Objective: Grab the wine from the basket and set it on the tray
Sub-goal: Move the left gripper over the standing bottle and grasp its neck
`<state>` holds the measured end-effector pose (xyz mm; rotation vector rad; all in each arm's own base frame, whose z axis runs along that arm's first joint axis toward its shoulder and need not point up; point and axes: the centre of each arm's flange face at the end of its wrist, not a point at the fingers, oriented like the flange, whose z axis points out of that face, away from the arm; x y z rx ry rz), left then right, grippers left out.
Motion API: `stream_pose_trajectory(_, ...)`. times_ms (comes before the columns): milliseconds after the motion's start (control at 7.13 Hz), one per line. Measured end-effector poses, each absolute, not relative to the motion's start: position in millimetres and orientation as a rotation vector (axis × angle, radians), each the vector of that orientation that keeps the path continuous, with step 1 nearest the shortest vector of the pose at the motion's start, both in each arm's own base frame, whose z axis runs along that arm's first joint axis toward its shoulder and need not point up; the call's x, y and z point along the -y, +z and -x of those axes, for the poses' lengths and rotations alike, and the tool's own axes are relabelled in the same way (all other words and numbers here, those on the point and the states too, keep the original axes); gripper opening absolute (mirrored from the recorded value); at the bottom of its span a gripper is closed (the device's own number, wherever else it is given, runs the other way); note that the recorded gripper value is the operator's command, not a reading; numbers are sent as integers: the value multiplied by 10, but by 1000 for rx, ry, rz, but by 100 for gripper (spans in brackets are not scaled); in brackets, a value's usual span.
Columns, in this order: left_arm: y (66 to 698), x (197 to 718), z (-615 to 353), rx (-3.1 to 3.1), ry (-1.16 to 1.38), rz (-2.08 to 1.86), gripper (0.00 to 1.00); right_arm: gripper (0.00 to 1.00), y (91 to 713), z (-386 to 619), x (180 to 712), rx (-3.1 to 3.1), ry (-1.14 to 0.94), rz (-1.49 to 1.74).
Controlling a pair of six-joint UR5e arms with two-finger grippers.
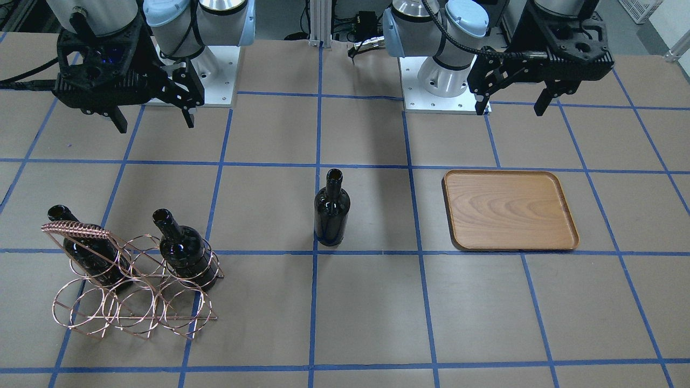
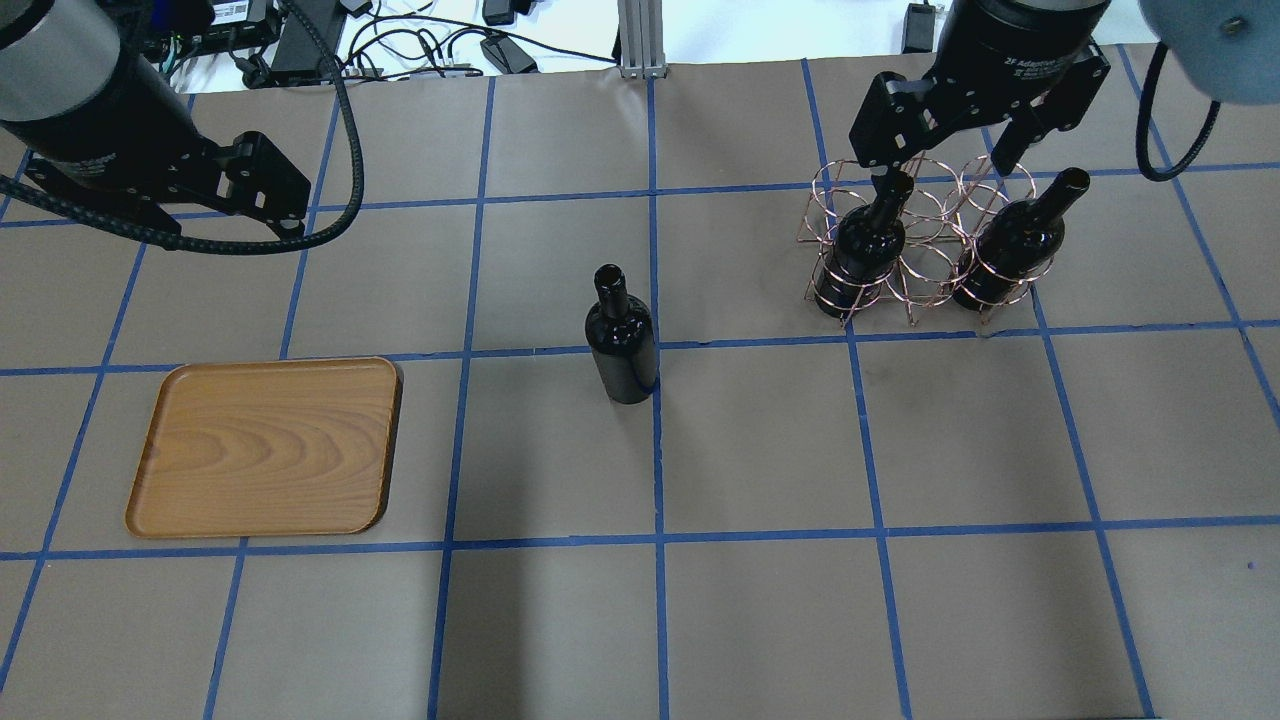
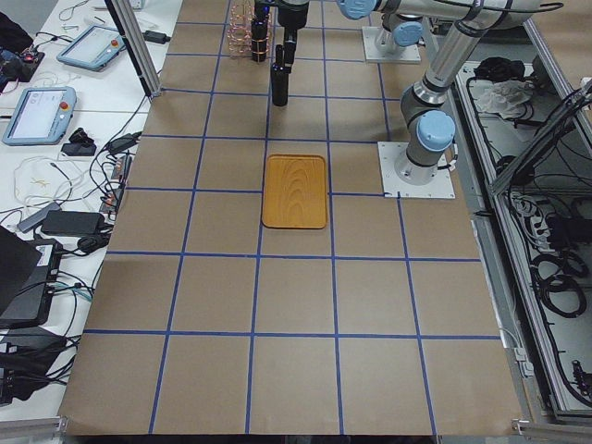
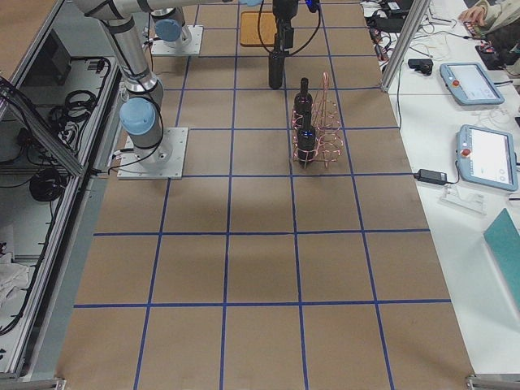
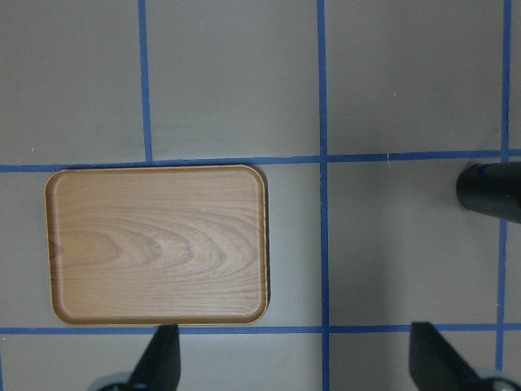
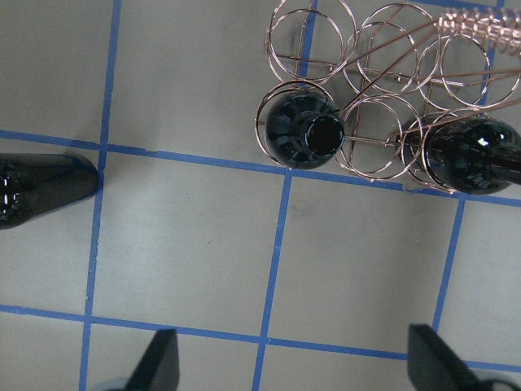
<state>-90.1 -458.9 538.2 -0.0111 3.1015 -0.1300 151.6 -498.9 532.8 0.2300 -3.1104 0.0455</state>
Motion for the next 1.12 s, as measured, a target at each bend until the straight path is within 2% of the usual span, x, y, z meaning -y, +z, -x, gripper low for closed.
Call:
stream_pose_trajectory(421, 5234, 4885, 1428, -3148, -175, 137, 100, 100, 5327, -1521, 4988, 3113, 46, -227)
stream_pose_trajectory(841, 4785, 5067, 2460, -3150, -94, 161, 99, 100, 5287, -1532, 4984, 3121, 38, -229)
stream_pose_trajectory(1121, 4455, 5239, 2791, -3154, -92, 179, 99, 100, 5274, -1533, 4982, 3122, 33, -229)
